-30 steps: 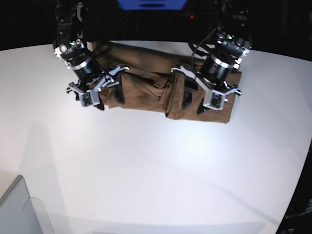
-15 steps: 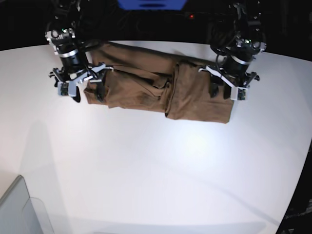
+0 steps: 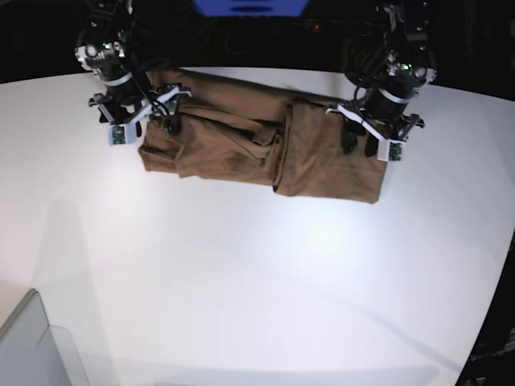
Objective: Layout the t-shirt on the table in an organized manner, then fold the t-shirt properly
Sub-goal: 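Press the folded shirt flat and open both grippers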
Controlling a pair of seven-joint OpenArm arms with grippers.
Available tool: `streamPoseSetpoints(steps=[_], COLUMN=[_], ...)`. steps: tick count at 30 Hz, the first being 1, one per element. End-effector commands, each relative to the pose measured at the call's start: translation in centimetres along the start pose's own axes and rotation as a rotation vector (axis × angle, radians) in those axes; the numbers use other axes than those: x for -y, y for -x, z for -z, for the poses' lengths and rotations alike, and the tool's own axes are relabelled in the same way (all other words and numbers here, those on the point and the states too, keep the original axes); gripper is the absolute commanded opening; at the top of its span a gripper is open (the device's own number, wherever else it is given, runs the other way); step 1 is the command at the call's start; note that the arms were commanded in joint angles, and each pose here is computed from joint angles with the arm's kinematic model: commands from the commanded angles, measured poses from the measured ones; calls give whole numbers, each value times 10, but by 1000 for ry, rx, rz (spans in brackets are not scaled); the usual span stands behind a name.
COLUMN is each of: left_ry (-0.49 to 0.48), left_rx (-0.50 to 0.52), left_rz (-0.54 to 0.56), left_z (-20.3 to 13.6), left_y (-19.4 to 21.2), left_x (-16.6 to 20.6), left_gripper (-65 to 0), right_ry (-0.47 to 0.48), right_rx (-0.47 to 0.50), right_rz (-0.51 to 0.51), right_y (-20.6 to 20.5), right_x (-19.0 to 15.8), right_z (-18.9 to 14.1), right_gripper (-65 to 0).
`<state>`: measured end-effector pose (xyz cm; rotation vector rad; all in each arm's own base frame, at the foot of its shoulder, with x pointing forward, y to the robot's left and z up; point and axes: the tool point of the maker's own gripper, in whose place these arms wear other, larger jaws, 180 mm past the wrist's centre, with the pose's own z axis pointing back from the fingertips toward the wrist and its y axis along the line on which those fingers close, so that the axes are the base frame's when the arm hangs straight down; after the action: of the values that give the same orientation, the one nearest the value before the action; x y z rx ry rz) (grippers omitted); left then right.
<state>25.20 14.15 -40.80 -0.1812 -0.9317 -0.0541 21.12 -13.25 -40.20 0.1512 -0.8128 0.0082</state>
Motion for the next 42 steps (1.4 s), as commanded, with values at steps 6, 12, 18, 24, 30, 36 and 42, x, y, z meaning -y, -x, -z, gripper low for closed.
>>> streamPoseSetpoints(steps=[6,12,18,24,30,36,42], left_ry=[5,4,0,0,1,-18,-119], left_rx=[48,36,28,61,97,182,144], left_rz=[5,3,-1,18,37,72,30], left_z=[-3,-6,-9,-17,-28,-45,-39], left_y=[-14,-8,-3,-16,-29,-60,-46], left_x=[1,1,0,3,6,5,-38], left_gripper=[-403,-403,-403,-403,-403,-403,-406], right_ry=[-19,-125,-172,-163,-156,-154,-155], right_rx=[-44,-91,-88,-90,-71,-45,-13], right_rz=[22,-16,-47,-72,-95,-102,-109], right_y=[15,34,30,26,16,4,-10], right_x=[-4,-41,-57,-48,-42,-41,-42], right_z=[6,10,12,19,22,26,30], right_gripper=[-214,-215,-304,-478,-535,-650,-650])
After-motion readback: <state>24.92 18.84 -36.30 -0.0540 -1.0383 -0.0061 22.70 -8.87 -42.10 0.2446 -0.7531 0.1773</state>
